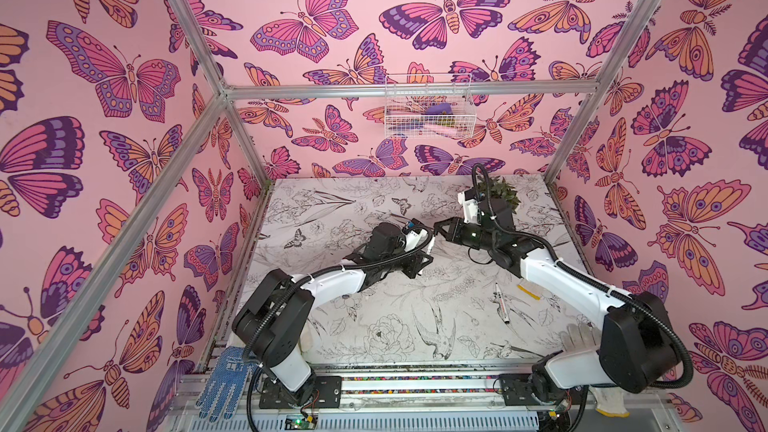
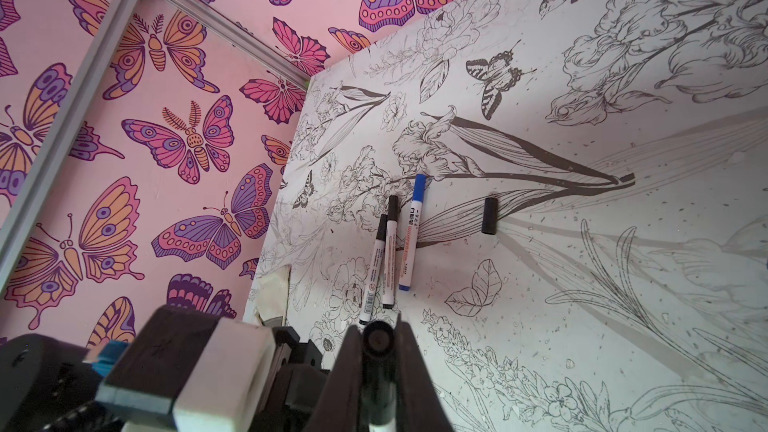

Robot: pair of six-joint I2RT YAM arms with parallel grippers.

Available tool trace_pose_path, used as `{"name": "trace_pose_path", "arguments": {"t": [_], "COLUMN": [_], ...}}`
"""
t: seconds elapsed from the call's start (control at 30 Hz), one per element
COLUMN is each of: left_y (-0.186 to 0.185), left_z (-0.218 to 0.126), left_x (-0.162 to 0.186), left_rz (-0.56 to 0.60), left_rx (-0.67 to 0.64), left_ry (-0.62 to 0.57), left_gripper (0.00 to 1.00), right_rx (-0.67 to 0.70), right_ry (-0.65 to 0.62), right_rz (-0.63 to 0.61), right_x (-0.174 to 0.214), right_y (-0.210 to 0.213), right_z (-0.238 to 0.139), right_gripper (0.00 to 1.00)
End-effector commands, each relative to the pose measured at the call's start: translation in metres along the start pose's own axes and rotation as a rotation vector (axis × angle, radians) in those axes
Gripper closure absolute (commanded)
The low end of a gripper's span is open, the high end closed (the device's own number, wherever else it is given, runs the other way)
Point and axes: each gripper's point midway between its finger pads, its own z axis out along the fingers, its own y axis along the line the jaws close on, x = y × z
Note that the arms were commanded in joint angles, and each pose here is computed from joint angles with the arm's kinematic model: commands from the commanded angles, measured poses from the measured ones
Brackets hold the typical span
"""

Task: Insert the pens into the pen caps
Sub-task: 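Align the black cap above the marker tip held by the left gripper, then press the black cap down onto the marker tip with the right gripper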

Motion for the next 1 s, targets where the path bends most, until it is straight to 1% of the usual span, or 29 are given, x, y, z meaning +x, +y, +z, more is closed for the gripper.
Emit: {"name": "trace_pose_path", "arguments": {"t": [0.0,0.2,0.4,0.6,0.8,0.97], "left_y": [-0.003,-0.003,-0.003,-0.005,-0.001,0.002], "left_z": [0.0,0.001,0.001,0.0,-0.003,-0.006], "left_x": [-0.008,-0.009,-0.013,-0.034,-0.058,-0.073], "left_rz": [0.027,0.03,0.033,0.033,0.011,0.062], "left_rx": [0.004,0.003,0.006,0.019,0.029,-0.006], "left_ry": [-0.016,-0.016,-0.025,-0.085,-0.156,-0.192], "left_gripper": [1.0,1.0,1.0,1.0,1.0,1.0], "right_rx": [-0.024,-0.022,-0.052,-0.1,-0.172,-0.285], "right_ry": [0.007,0.02,0.052,0.09,0.174,0.302], "right_rz": [-0.034,-0.041,-0.045,-0.044,-0.095,-0.15], "right_x": [-0.004,0.003,0.015,0.029,0.044,0.065], "right_y": [0.013,0.011,0.014,0.019,0.033,0.05], "right_z": [0.0,-0.004,-0.009,-0.018,-0.027,-0.036], "right_gripper": [1.0,1.0,1.0,1.0,1.0,1.0]}}
